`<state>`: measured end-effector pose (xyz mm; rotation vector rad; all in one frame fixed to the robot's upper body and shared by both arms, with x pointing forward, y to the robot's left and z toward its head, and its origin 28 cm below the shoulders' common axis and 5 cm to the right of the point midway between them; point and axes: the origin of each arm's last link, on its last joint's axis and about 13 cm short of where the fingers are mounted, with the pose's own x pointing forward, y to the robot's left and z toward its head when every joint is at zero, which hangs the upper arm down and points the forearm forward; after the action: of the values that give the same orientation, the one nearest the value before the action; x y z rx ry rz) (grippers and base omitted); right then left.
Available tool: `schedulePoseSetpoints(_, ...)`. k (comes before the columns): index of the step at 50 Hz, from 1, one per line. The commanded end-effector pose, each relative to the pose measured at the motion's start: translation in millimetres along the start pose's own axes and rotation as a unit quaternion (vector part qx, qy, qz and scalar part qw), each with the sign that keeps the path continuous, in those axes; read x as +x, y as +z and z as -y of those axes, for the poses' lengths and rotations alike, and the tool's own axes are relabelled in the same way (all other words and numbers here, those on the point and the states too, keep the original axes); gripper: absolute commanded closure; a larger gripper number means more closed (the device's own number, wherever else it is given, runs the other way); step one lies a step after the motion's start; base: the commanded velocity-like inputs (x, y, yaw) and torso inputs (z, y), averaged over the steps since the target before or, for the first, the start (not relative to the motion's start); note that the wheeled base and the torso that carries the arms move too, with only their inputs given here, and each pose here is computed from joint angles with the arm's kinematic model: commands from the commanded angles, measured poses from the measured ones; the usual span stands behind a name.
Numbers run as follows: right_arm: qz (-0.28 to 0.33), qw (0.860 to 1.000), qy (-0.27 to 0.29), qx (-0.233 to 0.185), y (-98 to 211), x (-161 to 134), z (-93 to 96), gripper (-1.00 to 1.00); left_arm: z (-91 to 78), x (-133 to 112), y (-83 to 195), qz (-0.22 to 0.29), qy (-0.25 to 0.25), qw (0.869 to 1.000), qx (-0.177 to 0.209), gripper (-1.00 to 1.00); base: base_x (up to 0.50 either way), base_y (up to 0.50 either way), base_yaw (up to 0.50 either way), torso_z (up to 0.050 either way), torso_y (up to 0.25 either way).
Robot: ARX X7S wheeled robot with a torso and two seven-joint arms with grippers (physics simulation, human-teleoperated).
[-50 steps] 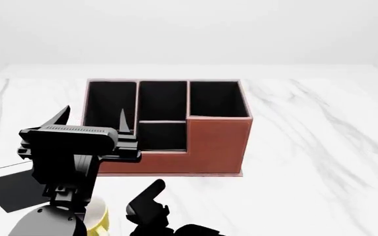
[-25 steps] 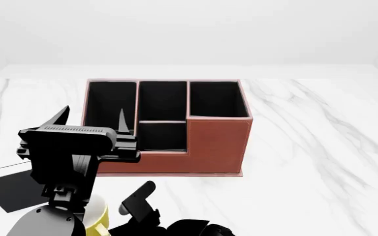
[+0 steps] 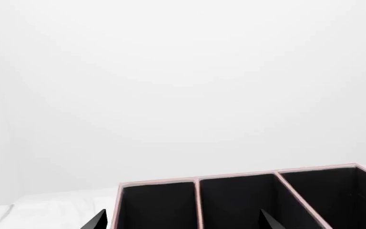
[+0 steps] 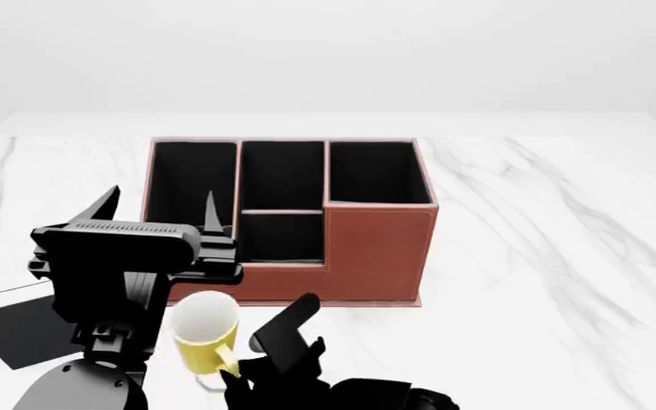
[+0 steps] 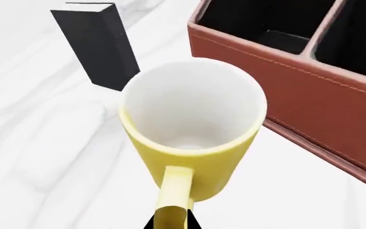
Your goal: Pick up the yellow and white mug and place it to the right of the caddy.
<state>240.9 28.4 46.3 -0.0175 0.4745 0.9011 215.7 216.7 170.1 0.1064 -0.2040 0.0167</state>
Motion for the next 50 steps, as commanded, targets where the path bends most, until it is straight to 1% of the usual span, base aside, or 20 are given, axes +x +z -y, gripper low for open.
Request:
schedulePoseSetpoints(1,0.044,0.998,-0.052,-0.015,7,-34,0.1,1.00,-0.1,-1,0,0.003,0.002,1.000,0.000,-1.00,0.00,0.00,0.00,0.000,0.000)
schedulePoseSetpoints(9,0.051,0.995,-0.088,-0.015,3,-46,6.9,1.00,0.2,-1,-1,0.007,0.003,1.000,0.002,-1.00,0.00,0.00,0.00,0.000,0.000)
schedulePoseSetpoints(14,0.051,0.994,-0.100,-0.012,-1,-49,9.8,1.00,0.3,-2,-5,0.010,-0.005,1.000,-0.002,-1.00,0.00,0.00,0.00,0.000,0.000)
schedulePoseSetpoints(16,0.051,0.992,-0.113,-0.012,-3,-51,11.8,1.00,0.1,-2,-6,0.010,-0.007,1.000,-0.003,-1.00,0.00,0.00,0.00,0.000,0.000)
schedulePoseSetpoints(24,0.054,0.988,-0.145,0.001,-9,-64,21.1,1.00,-3.2,-3,-4,0.018,0.006,1.000,-0.013,-1.00,0.00,0.00,0.00,0.000,0.000)
schedulePoseSetpoints(31,0.062,0.982,-0.181,0.015,-13,-80,27.6,1.00,-3.4,-4,-3,0.020,0.007,1.000,-0.012,-1.00,0.00,0.00,0.00,0.000,0.000)
schedulePoseSetpoints(40,0.072,0.972,-0.222,0.021,-15,-101,31.1,1.00,-2.9,-4,-2,0.021,0.007,1.000,-0.011,-1.00,0.00,0.00,0.00,0.000,0.000)
schedulePoseSetpoints(50,0.071,0.961,-0.265,0.028,-18,-121,35.2,1.00,-3.2,-4,-2,0.021,0.007,1.000,-0.011,-1.00,0.00,0.00,0.00,0.000,0.000)
